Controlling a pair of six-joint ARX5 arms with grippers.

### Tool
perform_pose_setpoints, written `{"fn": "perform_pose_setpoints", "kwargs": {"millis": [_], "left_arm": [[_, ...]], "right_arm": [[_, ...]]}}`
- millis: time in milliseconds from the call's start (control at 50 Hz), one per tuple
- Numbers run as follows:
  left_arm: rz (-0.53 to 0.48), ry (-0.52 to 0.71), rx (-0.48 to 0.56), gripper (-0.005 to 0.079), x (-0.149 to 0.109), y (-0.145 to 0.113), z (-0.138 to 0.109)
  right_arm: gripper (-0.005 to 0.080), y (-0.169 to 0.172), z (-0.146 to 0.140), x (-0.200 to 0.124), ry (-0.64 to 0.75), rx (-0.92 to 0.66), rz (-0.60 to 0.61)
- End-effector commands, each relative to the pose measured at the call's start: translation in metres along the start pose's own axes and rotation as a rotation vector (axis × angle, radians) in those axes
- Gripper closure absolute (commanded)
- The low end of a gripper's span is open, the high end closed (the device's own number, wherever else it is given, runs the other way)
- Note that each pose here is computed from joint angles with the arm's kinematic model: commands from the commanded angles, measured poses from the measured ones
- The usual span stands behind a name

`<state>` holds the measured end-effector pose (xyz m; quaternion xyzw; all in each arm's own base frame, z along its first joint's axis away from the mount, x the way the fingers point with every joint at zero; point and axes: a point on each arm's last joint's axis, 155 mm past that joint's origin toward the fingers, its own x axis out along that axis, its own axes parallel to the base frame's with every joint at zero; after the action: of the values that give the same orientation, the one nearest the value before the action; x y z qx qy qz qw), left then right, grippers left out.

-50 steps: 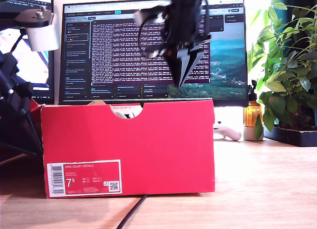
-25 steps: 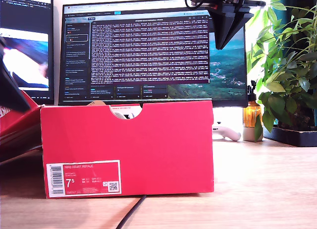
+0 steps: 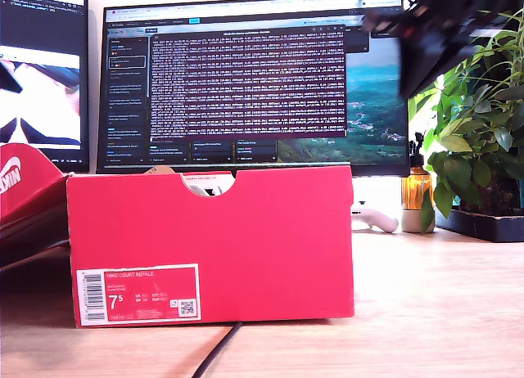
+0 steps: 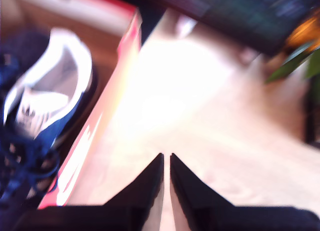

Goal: Pack the blue shoes by picking the first shoe and placing it inside the red shoebox, left side, then picking and rotating the second shoe and placing it in the shoebox

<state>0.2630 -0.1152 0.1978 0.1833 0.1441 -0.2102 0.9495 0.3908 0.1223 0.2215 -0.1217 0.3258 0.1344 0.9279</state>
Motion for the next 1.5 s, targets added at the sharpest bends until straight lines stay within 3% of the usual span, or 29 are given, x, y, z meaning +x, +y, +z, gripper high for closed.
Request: {"fn": "perform_pose_setpoints", "kwargs": {"millis": [0,360,600,860,1300,1480], "left_arm": [[0.017,-0.044,-0.049,0.0759,0.0,0.013,0.011],[0.036,-0.052,-0.251,0.0759,0.009,0.063,-0.004],[0.022,-0.058,-0.303,0.0759,0.019,0.069,-0.007],[0.022,-0.071,-0.326,0.0759,0.021,0.07,-0.005],[-0.011,-0.071,-0.369,0.0759,0.026,0.058,-0.02],[-0.041,-0.067,-0.359,0.0759,0.028,0.046,-0.021]], "right_arm": [[0.0765,-0.008,-0.01,-0.001,-0.016,0.015,-0.018],[0.0765,-0.075,-0.041,0.004,-0.125,0.127,-0.179],[0.0765,-0.121,-0.075,0.009,-0.14,0.215,-0.266],[0.0765,-0.112,-0.101,0.01,-0.152,0.226,-0.219],[0.0765,-0.1,-0.133,-0.001,-0.229,0.237,-0.245],[0.0765,-0.096,-0.135,-0.009,-0.302,0.269,-0.25]]}}
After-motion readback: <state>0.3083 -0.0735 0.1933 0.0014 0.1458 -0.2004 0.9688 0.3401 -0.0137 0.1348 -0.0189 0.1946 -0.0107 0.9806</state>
